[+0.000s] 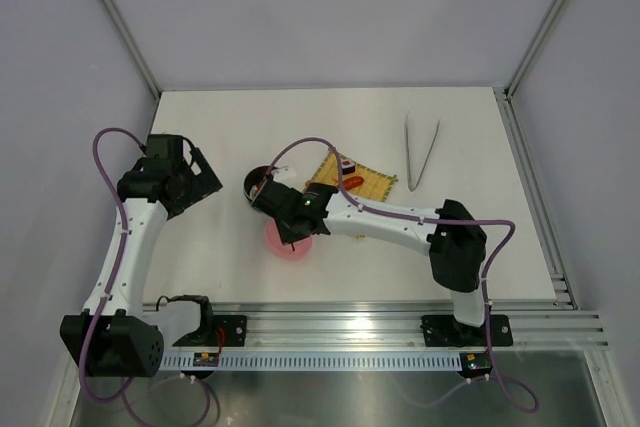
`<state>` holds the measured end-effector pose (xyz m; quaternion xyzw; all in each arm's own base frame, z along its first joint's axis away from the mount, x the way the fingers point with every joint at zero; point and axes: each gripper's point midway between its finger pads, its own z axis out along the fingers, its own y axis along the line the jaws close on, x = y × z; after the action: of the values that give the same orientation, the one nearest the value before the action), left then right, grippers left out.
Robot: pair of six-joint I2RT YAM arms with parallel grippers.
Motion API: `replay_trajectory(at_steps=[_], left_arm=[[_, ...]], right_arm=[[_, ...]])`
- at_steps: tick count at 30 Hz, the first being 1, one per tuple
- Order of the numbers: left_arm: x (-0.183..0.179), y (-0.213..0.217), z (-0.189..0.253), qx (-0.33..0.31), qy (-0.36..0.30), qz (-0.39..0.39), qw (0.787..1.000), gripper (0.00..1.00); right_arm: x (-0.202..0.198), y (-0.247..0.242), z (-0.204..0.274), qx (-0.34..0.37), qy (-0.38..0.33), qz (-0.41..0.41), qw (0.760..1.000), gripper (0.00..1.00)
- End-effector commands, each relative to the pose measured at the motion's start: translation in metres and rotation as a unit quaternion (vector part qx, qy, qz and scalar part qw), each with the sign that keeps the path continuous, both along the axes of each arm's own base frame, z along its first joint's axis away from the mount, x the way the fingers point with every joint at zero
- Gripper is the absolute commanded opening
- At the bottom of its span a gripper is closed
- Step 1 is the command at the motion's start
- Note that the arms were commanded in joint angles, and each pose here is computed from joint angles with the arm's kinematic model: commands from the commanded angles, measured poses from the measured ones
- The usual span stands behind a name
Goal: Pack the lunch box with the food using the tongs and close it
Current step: Place the box lid at the center of the board, then pick up the box lid from the center of the board.
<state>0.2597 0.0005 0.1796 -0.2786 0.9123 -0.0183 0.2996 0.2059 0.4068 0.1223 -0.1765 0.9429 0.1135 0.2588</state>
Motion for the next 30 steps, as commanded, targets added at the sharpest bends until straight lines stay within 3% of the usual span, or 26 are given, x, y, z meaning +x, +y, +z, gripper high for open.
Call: replay_trajectory(at_steps=[1,4,6,9,18,23,30], left_arm=[[0.004,-0.005,0.010,-0.008,-0.033,-0.020,0.999,0.99],[0.001,-0.003,0.012,-0.004,-0.031,-0.017,0.999,0.99],[-0.002,-0.002,0.013,-0.002,-0.029,-0.016,0.999,0.99],[-0.007,-0.002,0.012,-0.002,-0.027,-0.015,1.000,0.99],[-0.022,-0.031,-0.003,-0.008,0.002,-0.068,0.998,0.99],[-0.033,-0.082,-0.021,-0.032,0.029,-0.113,0.993,0.99],[-0.052,-0.156,-0.058,-0.120,0.076,-0.160,0.977,0.97]], right_arm=[[-0.006,0.023,-0.015,0.022,0.013,0.009,1.000,0.00],[-0.012,0.029,-0.025,0.030,0.028,0.020,0.999,0.09],[-0.015,0.031,-0.017,0.046,0.029,0.024,0.998,0.36],[-0.015,0.028,-0.010,0.055,0.022,0.023,0.998,0.52],[-0.002,-0.012,0.031,0.076,-0.020,-0.028,0.997,0.54],[0.026,-0.083,0.043,0.075,-0.037,-0.104,0.991,0.55],[0.053,-0.176,0.048,0.050,-0.058,-0.193,0.978,0.56]])
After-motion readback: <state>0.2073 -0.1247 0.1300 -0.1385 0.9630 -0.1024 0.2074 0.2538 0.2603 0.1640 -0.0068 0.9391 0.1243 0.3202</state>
